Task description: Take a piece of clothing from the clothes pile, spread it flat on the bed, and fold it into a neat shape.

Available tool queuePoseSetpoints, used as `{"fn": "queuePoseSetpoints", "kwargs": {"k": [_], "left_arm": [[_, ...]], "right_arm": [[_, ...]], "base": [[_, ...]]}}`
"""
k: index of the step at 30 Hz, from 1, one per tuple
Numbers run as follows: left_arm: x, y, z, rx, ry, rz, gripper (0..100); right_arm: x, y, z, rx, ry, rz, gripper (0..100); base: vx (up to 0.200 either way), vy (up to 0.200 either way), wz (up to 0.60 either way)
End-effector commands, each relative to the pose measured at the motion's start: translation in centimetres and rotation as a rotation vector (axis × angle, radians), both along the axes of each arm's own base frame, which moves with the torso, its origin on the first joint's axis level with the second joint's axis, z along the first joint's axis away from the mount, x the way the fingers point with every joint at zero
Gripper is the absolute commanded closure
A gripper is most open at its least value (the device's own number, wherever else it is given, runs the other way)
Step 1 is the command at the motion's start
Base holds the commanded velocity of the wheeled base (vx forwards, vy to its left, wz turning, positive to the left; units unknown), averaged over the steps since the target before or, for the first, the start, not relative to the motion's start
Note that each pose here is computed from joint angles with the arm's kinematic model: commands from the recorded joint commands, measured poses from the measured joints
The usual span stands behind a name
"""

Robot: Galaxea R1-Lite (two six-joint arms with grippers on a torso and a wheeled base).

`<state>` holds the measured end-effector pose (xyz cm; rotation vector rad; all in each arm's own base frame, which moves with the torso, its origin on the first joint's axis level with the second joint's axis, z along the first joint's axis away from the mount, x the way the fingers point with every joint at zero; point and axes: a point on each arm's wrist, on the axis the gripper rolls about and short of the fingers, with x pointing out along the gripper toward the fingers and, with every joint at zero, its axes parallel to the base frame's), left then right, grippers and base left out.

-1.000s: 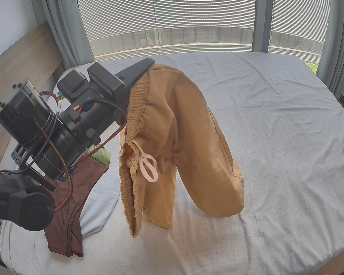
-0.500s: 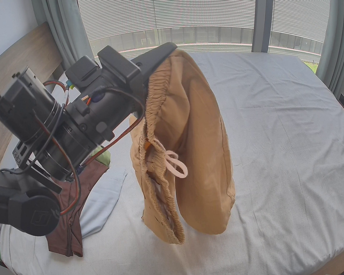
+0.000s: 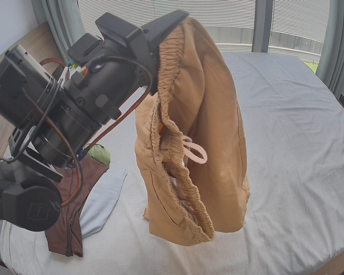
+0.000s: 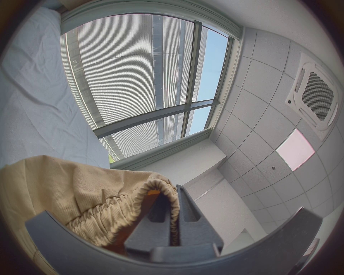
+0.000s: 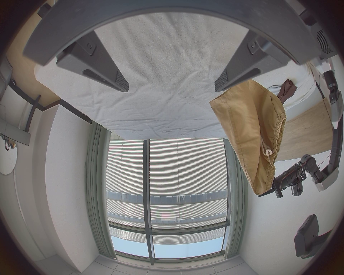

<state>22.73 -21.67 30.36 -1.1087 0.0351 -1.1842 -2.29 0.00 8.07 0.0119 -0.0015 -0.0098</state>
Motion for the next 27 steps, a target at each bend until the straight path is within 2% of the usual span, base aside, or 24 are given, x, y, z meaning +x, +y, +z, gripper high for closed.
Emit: {"fn": "queuePoseSetpoints", "kwargs": {"k": [1,8,12,14,16,23,27], "left_arm": [[-0.4,-0.2,0.7,-0.031,-0.002,-0.026,100],[-1.2,-0.2,1.8,-0.098,0.037,-0.096,100],[-1.4,0.3,2.3,-0.148,0.094,-0.138,100],[-0.9,0.7,2.2,-0.153,0.108,-0.124,100],[0.6,1.9,1.4,-0.14,0.128,-0.057,100],[2.0,3.4,-1.5,-0.076,0.198,0.022,100],[2.8,3.4,-3.5,0.011,0.188,0.089,100]], "right_arm": [[0.0,0.0,-0.5,0.0,0.0,0.001,0],[0.0,0.0,-0.5,-0.001,0.002,0.001,0],[0.0,0.0,-0.5,-0.001,0.002,0.001,0],[0.0,0.0,-0.5,0.0,0.001,-0.001,0],[0.0,0.0,-0.5,0.0,0.001,0.001,0],[0.0,0.0,-0.5,-0.003,0.0,0.001,0],[0.0,0.0,-0.5,-0.003,0.002,0.001,0]], "base": [[0.0,0.0,0.0],[0.0,0.0,0.0],[0.0,0.0,0.0],[0.0,0.0,0.0],[0.0,0.0,0.0],[0.0,0.0,0.0],[0.0,0.0,0.0]]}}
